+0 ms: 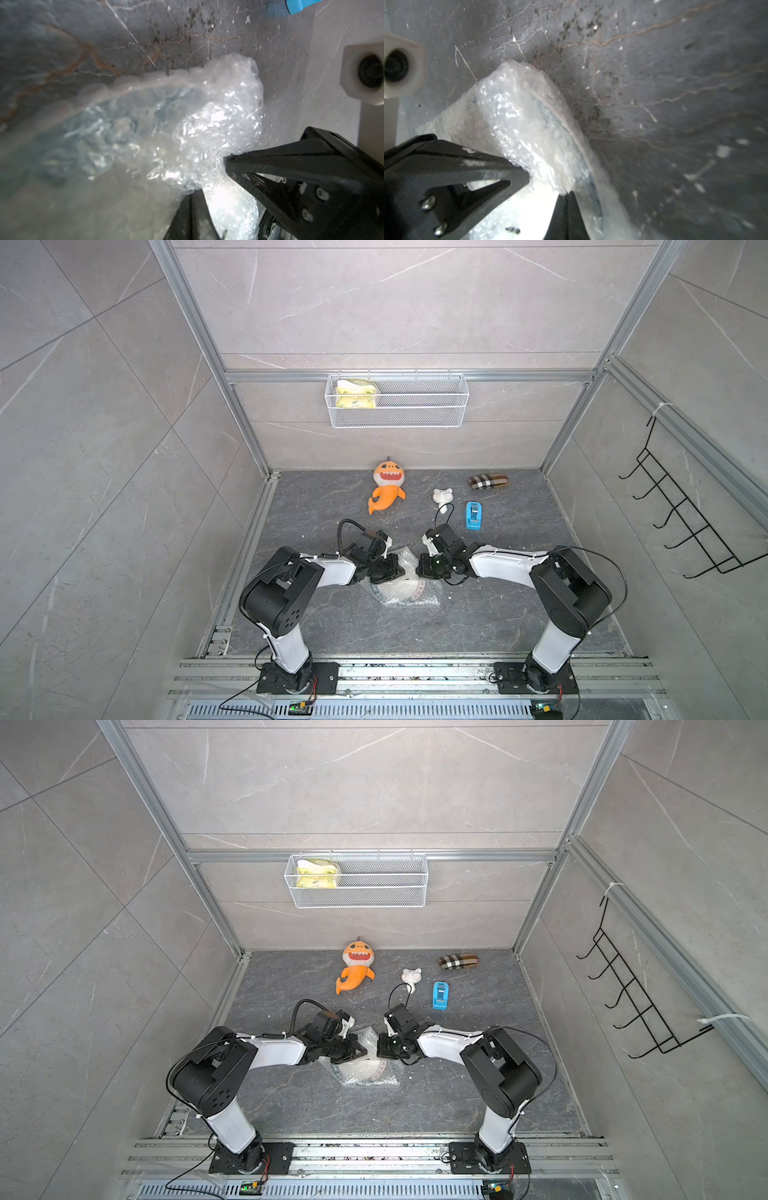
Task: Wrap dinner plates in bubble wrap
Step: Stick the tape on the bubble wrap.
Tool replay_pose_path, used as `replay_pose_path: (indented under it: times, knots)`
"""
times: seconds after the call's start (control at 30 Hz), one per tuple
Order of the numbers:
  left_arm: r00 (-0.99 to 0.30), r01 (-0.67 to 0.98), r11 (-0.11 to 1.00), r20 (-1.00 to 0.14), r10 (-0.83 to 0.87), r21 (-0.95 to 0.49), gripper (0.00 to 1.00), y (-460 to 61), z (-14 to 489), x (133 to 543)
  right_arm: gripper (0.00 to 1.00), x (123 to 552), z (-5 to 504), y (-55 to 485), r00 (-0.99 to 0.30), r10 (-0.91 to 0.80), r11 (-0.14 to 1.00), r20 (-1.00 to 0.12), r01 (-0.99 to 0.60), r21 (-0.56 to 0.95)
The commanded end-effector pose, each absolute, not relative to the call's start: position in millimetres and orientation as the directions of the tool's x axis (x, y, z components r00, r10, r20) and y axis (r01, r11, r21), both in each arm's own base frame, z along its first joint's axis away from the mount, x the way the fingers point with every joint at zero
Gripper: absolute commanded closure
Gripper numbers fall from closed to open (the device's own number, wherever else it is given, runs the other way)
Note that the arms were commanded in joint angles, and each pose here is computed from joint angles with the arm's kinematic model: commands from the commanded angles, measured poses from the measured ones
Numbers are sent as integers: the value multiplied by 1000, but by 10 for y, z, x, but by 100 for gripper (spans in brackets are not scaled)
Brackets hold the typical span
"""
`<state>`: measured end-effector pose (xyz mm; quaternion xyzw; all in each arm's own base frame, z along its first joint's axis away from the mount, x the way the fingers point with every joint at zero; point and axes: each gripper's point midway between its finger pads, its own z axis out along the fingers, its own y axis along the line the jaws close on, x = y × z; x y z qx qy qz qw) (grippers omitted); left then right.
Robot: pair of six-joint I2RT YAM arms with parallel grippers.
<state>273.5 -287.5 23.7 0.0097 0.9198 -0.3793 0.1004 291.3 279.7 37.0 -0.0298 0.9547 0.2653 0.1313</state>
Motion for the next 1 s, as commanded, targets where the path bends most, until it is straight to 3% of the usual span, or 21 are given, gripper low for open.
replay_pose_path:
  times: [0.0, 0.37, 0.97]
  knots:
    - [-999, -26, 864, -23, -44, -503, 100, -2403, -366, 2260, 100, 2954, 662, 2659, -950, 24, 881, -311, -127, 456]
    - [-999, -23, 858, -18, -37, -514, 100, -2464, -365, 2228, 100, 2924, 761, 3349, -962, 28, 737, -272, -164, 656]
    - [-999, -28, 848, -21, -47, -530, 100, -2467, -337, 2210, 100, 2438, 23, 2945, -990, 23, 841, -137, -54, 538]
